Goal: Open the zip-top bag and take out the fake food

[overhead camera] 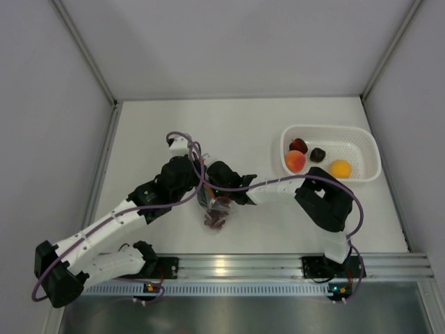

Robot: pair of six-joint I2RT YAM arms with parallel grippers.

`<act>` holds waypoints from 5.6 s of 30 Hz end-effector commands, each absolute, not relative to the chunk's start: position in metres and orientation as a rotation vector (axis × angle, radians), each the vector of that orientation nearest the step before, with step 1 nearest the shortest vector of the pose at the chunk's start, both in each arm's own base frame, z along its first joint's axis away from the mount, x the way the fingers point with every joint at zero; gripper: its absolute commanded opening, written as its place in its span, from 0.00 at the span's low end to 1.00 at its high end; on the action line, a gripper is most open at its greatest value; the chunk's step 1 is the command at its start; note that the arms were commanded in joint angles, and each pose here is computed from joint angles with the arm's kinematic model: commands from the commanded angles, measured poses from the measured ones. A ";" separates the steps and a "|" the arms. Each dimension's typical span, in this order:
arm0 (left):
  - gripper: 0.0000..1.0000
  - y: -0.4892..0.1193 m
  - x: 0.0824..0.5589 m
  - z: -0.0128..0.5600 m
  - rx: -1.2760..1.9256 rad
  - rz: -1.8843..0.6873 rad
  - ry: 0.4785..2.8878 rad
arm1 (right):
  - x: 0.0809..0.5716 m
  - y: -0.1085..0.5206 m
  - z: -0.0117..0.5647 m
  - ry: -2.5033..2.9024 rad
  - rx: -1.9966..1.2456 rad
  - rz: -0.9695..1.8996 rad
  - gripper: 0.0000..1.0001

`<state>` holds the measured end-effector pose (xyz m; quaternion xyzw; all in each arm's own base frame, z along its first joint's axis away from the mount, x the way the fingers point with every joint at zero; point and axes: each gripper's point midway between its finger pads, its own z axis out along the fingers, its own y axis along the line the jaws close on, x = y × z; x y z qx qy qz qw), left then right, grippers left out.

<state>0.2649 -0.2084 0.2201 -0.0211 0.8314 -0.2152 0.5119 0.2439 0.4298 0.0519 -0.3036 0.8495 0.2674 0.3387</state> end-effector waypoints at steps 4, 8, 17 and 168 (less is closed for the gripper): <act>0.00 -0.242 0.264 0.251 0.014 -0.697 1.915 | 0.208 0.469 0.047 2.099 -1.143 0.658 0.65; 0.00 -0.243 0.265 0.248 0.017 -0.692 1.923 | 0.204 0.468 0.047 2.110 -1.152 0.646 0.58; 0.00 -0.242 0.266 0.248 0.010 -0.686 1.921 | 0.210 0.461 0.064 2.088 -1.057 0.614 0.33; 0.00 -0.272 0.254 0.267 -0.019 -0.906 1.967 | 0.248 0.311 0.268 2.081 -0.301 0.733 0.27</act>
